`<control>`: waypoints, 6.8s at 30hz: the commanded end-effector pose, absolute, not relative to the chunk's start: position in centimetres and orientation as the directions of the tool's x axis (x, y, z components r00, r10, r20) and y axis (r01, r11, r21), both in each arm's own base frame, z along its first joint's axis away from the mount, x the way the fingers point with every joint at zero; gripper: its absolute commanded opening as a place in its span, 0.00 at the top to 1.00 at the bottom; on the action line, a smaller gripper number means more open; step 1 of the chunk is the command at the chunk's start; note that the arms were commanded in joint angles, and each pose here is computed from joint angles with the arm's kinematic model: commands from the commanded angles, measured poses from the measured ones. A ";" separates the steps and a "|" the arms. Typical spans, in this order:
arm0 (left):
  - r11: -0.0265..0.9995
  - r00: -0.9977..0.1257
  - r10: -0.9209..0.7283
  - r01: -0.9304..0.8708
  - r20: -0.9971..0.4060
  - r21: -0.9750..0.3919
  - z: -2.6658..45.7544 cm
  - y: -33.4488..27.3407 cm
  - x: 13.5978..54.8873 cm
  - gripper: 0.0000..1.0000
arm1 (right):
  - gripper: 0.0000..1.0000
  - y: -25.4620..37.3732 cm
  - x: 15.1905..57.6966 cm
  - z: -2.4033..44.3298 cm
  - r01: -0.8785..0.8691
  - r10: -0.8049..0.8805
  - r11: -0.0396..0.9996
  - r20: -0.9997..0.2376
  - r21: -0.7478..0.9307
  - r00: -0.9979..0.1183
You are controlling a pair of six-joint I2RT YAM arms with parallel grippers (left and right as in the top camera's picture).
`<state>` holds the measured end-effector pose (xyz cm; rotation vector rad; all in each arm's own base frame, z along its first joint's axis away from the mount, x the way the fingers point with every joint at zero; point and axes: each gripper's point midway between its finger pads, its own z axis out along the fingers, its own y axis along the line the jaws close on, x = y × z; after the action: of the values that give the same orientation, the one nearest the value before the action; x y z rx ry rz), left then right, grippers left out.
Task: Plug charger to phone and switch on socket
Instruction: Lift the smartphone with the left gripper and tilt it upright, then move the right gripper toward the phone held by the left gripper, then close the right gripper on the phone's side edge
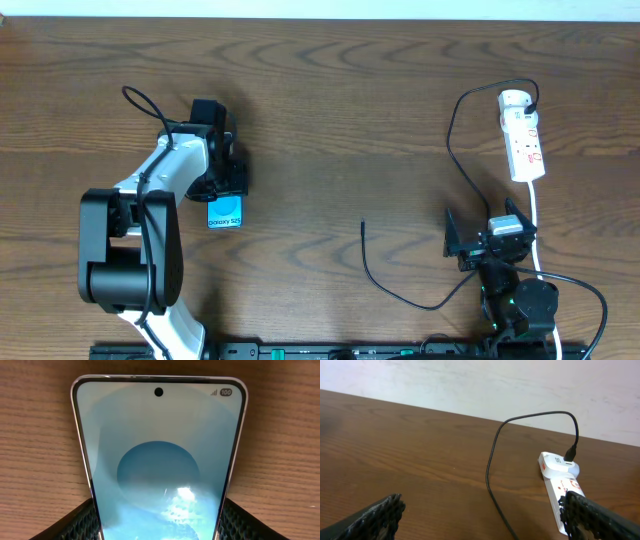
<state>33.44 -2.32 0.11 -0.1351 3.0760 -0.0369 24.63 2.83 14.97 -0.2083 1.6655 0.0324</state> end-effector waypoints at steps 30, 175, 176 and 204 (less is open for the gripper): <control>0.795 -0.804 -0.435 -0.132 -0.404 -0.592 22.6 -8.6 33.3 0.92 | 0.01 3.0 24.6 14.8 -0.162 -0.113 0.982 -0.989 -0.097 -0.095; 0.117 -0.280 -0.888 -0.904 0.364 -0.412 11.8 -8.6 35.2 0.93 | 0.01 28.4 35.0 16.4 -0.111 0.263 0.743 -0.440 0.661 -0.858; 0.119 -0.283 -0.887 -0.904 0.364 -0.412 11.8 -8.7 35.2 0.93 | 0.01 28.6 34.9 16.5 -0.104 0.270 0.740 -0.436 0.664 -0.859; 0.161 -0.327 -0.846 -0.910 0.422 -0.381 11.8 -10.4 33.7 0.93 | 0.33 32.5 31.6 16.7 -0.178 0.189 0.715 -0.432 0.676 -0.882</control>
<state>33.58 -9.54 10.88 -1.9179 2.4525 -0.8820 31.87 31.80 16.14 0.0397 2.4514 1.0177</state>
